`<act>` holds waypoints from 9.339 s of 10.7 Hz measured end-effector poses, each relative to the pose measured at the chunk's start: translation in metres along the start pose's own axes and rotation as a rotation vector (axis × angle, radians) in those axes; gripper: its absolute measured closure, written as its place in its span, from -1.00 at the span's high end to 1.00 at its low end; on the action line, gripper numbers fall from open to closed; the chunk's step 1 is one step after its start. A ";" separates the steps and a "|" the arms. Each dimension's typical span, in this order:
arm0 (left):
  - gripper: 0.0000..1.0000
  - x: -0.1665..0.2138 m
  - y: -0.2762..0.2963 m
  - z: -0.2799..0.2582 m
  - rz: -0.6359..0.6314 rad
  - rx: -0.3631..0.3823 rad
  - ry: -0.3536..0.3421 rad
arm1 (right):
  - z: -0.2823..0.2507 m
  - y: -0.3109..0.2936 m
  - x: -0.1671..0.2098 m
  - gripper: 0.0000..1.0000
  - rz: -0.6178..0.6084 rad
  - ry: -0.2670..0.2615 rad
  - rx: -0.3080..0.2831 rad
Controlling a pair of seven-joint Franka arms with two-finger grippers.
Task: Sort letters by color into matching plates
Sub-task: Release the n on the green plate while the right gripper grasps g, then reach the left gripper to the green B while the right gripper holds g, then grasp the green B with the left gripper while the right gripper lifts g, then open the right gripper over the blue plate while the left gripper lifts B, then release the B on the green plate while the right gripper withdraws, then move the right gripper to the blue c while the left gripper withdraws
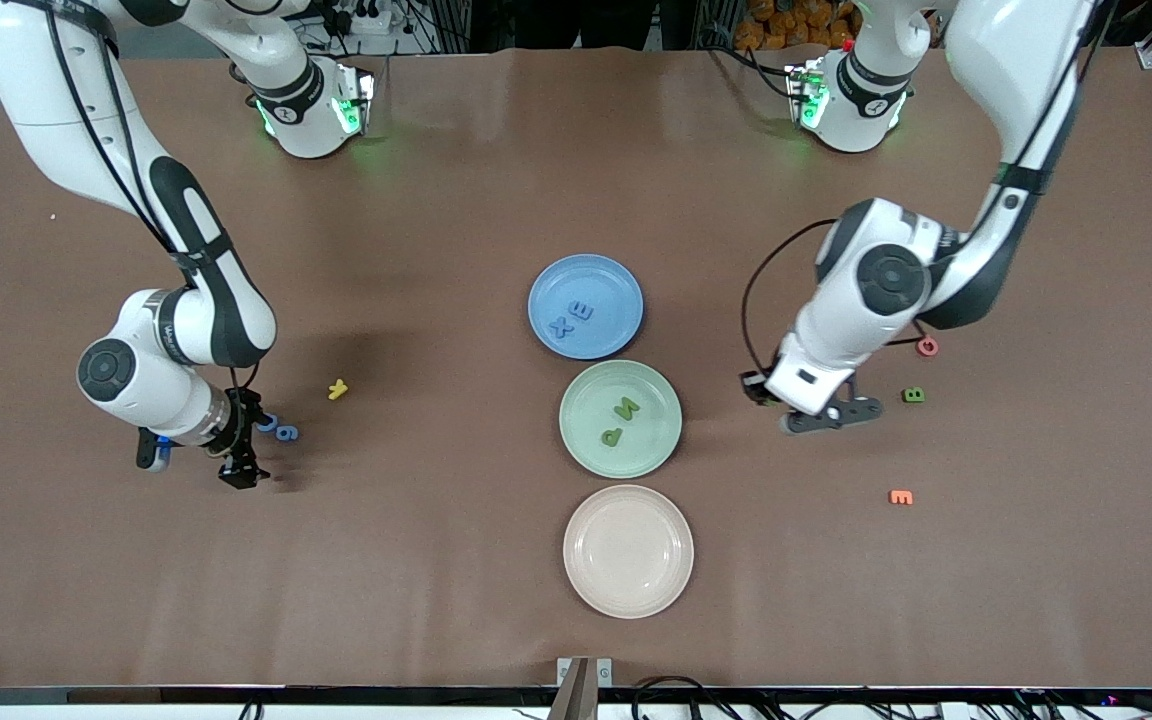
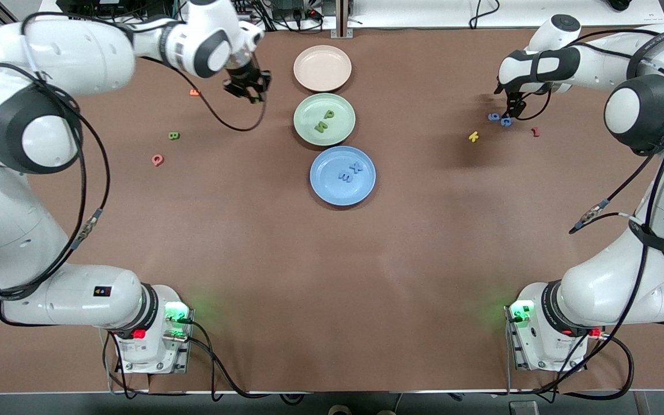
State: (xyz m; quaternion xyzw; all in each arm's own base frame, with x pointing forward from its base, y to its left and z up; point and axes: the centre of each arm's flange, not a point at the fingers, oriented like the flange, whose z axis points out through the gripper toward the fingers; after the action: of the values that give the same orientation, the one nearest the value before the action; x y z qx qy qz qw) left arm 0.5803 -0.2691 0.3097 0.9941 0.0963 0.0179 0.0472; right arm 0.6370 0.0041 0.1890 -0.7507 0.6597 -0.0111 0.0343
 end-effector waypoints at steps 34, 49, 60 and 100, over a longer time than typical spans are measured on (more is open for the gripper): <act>1.00 0.008 -0.257 0.064 0.271 0.114 -0.003 | 0.012 0.034 -0.023 -0.40 -0.218 -0.003 -0.007; 0.84 0.023 -0.295 0.095 0.197 0.088 -0.022 | -0.014 0.006 -0.091 -0.47 -1.019 0.032 -0.164; 0.67 0.032 -0.304 0.102 0.176 0.080 -0.020 | -0.089 0.027 -0.359 -0.47 -1.713 0.010 -0.200; 0.53 -0.042 0.150 0.099 -0.148 0.024 0.028 | -0.133 -0.059 -0.113 1.00 -1.914 -0.077 -0.192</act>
State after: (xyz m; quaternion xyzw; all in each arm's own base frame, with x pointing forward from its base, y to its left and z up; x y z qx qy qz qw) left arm 0.5720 -0.4324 0.2246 0.9844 0.1705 0.0272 0.0352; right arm 0.6725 0.1189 0.3292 -0.9703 -0.2359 0.0443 -0.0293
